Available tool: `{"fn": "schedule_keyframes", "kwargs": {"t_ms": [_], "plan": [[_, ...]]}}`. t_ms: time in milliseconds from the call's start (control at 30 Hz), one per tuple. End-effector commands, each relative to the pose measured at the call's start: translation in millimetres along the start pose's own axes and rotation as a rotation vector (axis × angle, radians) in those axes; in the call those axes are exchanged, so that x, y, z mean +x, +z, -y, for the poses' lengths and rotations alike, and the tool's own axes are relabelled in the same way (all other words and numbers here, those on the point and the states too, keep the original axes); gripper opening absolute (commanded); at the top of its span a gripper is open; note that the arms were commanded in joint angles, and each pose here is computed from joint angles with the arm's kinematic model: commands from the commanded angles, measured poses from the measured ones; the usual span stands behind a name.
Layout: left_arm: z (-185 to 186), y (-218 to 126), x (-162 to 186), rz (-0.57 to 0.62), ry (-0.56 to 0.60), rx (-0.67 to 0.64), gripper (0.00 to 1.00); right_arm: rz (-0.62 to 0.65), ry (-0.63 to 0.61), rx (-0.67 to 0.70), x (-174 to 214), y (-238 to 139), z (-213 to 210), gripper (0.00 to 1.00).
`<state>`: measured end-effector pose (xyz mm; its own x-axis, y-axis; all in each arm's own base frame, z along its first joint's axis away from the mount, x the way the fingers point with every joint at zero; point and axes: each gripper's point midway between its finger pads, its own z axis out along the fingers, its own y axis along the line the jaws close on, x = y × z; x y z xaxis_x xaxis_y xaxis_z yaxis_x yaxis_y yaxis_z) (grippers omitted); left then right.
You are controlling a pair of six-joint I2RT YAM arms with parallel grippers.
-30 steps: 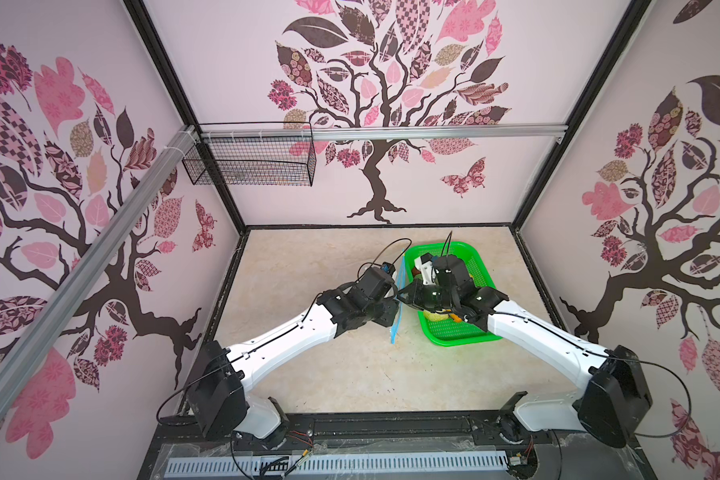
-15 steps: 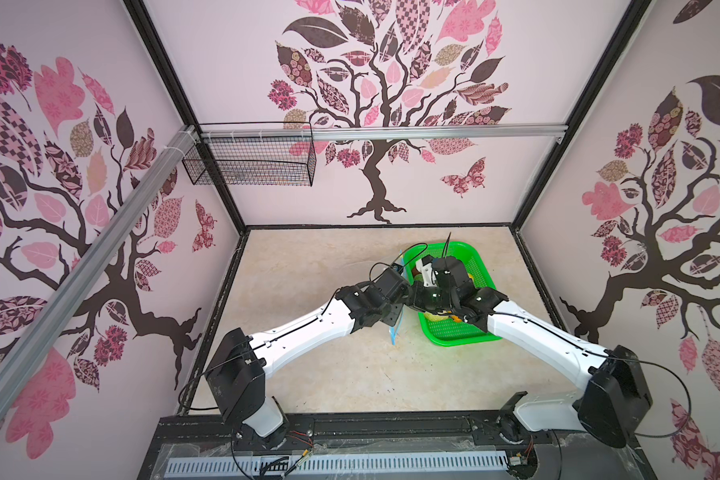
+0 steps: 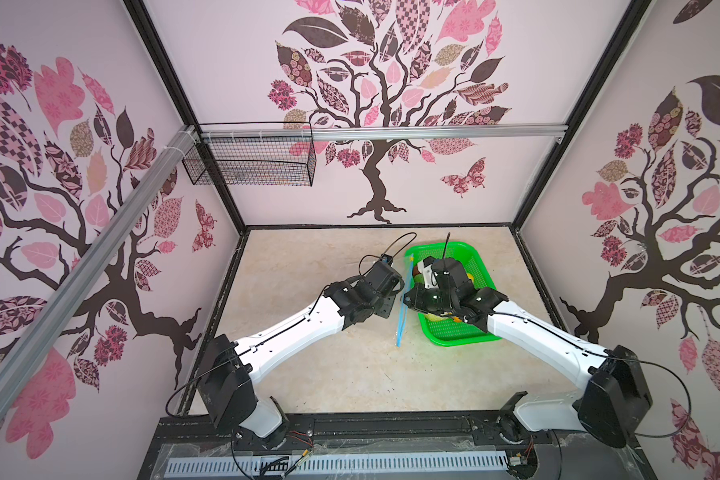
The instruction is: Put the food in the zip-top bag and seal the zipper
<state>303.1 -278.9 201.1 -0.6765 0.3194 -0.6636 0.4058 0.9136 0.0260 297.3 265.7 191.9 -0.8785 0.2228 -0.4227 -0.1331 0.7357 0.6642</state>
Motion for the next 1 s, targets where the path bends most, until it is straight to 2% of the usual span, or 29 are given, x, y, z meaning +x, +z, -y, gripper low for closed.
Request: {"fn": "schedule_keyframes", "kwargs": {"t_ms": [0,167,300,600,800,967], "plan": [[3,-4,-5,0.006,0.014,0.017,0.45,0.004,-0.01,-0.029,1,-2,-4,0.0],[26,-16,-15,0.054,-0.022,0.166,0.51,-0.029,-0.021,-0.151,9,1,-19,0.0],[25,-30,-14,0.094,-0.034,0.202,0.51,-0.046,0.021,-0.235,8,-1,-27,0.0],[26,-40,5,0.111,0.003,0.242,0.52,-0.042,0.107,-0.2,-8,-5,-33,0.0],[37,-37,6,0.127,0.037,0.253,0.58,-0.007,0.183,-0.223,-21,-7,-42,0.0],[39,-34,2,0.134,0.054,0.248,0.58,0.01,0.196,-0.217,-24,-7,-42,0.0]]}}
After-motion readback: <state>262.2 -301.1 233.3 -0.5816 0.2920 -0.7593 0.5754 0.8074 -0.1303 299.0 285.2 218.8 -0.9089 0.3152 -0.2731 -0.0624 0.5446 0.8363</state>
